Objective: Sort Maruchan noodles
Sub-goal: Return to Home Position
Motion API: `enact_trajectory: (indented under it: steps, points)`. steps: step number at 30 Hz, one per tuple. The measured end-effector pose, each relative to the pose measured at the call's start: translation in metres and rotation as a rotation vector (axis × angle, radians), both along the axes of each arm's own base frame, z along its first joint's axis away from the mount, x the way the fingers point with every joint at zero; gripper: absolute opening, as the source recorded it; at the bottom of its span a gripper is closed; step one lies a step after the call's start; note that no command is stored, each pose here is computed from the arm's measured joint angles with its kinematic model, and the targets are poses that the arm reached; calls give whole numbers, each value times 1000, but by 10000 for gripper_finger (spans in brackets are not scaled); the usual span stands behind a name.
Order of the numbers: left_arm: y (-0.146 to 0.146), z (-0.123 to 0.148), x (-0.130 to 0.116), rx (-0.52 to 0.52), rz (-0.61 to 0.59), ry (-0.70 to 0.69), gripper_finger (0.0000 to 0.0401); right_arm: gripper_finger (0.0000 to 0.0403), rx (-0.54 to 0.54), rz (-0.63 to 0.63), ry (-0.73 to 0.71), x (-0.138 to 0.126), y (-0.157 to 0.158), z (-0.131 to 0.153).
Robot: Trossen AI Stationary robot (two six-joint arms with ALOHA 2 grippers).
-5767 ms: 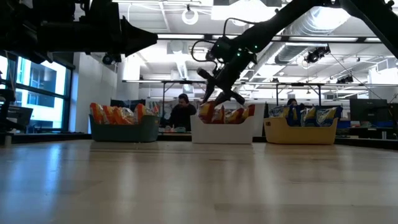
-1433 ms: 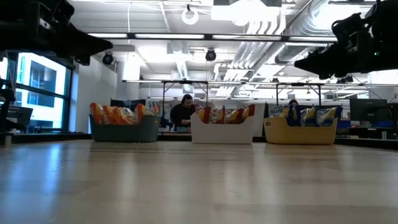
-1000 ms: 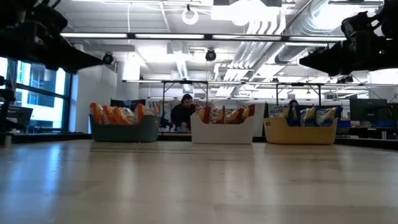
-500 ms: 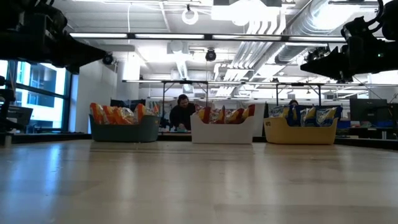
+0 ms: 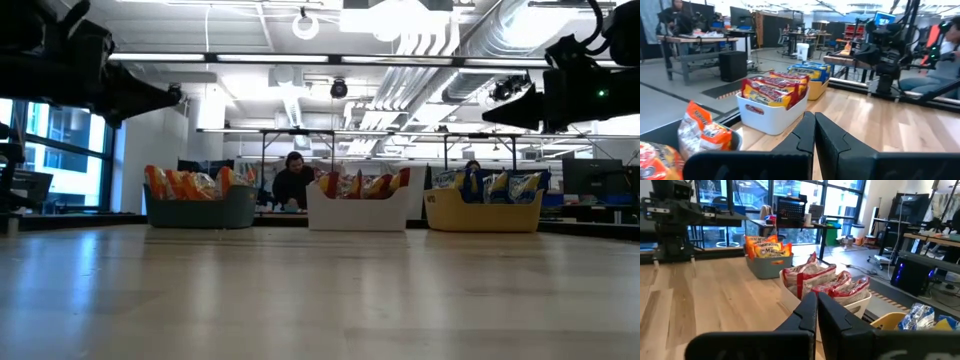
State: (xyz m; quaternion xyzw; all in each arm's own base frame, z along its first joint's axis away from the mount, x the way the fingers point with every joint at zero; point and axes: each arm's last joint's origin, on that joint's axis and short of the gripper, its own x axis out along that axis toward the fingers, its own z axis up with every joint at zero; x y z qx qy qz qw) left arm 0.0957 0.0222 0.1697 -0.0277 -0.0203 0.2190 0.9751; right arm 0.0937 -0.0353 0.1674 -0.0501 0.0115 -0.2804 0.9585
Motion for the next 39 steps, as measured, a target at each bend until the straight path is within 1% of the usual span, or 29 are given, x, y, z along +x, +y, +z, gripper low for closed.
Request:
enact_trajectory:
  steps: [2, 6, 9, 14, 39]
  points:
    - [1, 0, 0, 8, 13, 8, 0, 0, 7, 9, 13, 1, 0, -1]
    - [3, -1, 0, 2, 34, 14, 0, 0, 92, 14, -3, 3, 0, -4]
    - [4, -1, 0, 1, 38, 14, 0, 0, 127, 13, -12, 4, -1, -5]
    - [4, -1, 0, -22, 36, 2, 0, 0, 124, 13, -11, 4, -1, -5]
    - [4, -1, 0, -21, 34, 2, 1, 0, 127, 16, -13, 4, 0, -5]
